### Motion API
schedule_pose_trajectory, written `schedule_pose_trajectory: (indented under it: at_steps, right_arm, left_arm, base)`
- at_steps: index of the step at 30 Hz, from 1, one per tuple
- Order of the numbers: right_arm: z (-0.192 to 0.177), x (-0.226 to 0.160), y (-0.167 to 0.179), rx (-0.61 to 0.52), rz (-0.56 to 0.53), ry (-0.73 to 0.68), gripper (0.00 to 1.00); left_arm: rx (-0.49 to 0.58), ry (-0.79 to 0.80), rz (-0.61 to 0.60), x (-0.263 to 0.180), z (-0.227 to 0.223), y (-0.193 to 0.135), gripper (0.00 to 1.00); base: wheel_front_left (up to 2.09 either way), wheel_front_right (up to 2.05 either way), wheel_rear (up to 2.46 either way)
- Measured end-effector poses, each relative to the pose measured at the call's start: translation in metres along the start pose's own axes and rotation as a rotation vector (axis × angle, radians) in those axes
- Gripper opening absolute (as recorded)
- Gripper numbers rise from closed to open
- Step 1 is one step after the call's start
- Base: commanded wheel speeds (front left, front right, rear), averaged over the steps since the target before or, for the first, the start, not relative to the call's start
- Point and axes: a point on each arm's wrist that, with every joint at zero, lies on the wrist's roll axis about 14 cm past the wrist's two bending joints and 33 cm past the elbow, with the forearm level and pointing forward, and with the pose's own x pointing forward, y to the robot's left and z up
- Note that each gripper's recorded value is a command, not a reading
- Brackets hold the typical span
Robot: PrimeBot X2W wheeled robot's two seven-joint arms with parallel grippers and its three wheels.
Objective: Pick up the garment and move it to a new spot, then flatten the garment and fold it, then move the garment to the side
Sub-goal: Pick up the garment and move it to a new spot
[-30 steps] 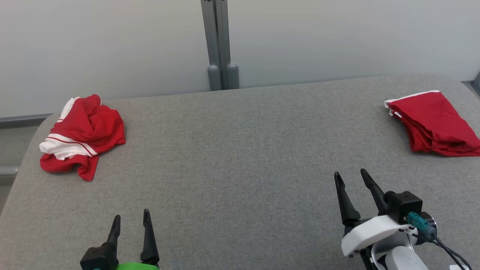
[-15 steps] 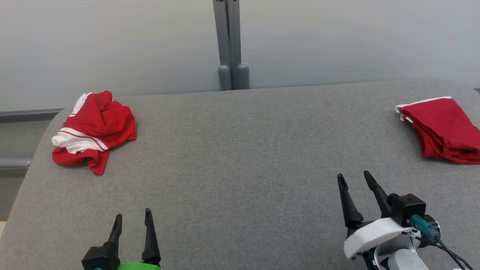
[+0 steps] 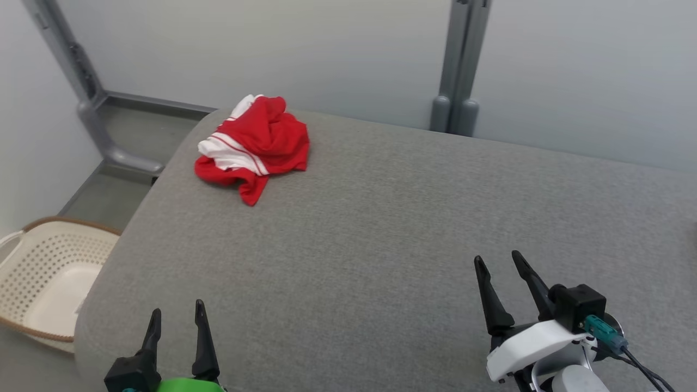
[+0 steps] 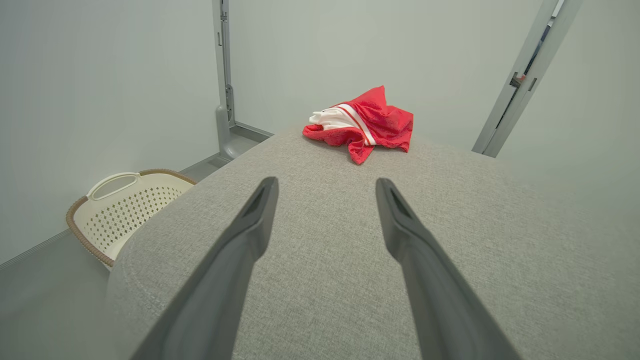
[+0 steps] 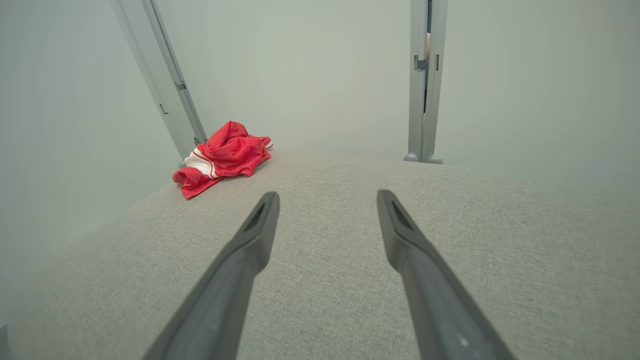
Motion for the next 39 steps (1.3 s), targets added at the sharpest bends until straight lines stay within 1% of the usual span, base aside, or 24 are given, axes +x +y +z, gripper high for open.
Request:
schedule_pose_trajectory:
  at_steps: [6,10,13,19,22,27,31,32,33,34,39]
  right_arm:
    - [-0.005,0.033,0.069,0.005,0.220,0.014,1.00]
    - [-0.013,0.046,0.099,0.009,0.314,0.036,1.00]
    - [-0.018,0.053,0.110,0.019,0.351,0.047,1.00]
    - [-0.026,0.059,0.117,0.035,0.375,0.066,1.00]
    - [-0.028,0.061,0.115,0.034,0.371,0.069,1.00]
    - [-0.027,0.068,0.102,0.026,0.335,0.055,1.00]
    - [-0.029,0.075,0.085,0.012,0.293,0.045,1.00]
    - [-0.030,0.077,0.080,0.010,0.282,0.045,1.00]
    - [-0.033,0.079,0.076,0.002,0.277,0.044,1.00]
    - [-0.034,0.081,0.074,-0.002,0.274,0.042,1.00]
    - [-0.025,0.095,0.060,-0.016,0.250,0.004,1.00]
  left_arm:
    - [-0.012,-0.062,0.195,-0.026,0.018,0.057,1.00]
    - [-0.014,-0.077,0.291,-0.044,0.023,0.081,1.00]
    - [-0.009,-0.077,0.330,-0.051,0.024,0.090,1.00]
    - [0.001,-0.062,0.359,-0.057,0.021,0.096,1.00]
    - [0.003,-0.045,0.357,-0.058,0.017,0.094,1.00]
    - [0.005,-0.004,0.340,-0.057,0.005,0.089,1.00]
    - [0.017,0.000,0.291,-0.037,0.007,0.079,1.00]
    - [0.029,-0.011,0.268,-0.027,0.012,0.075,1.00]
    - [0.063,-0.056,0.230,-0.003,0.030,0.071,1.00]
    - [0.083,-0.078,0.208,0.008,0.039,0.069,1.00]
    - [0.232,-0.203,0.062,0.082,0.102,0.046,1.00]
  base:
    - [0.00,0.00,0.00]
    - [0.00,0.00,0.00]
    - [0.00,0.00,0.00]
    - [0.00,0.00,0.00]
    - [0.00,0.00,0.00]
    - [0.00,0.00,0.00]
    - [0.00,0.00,0.00]
    - [0.00,0.00,0.00]
    - [0.00,0.00,0.00]
    - [0.00,0.00,0.00]
    - [0.00,0.00,0.00]
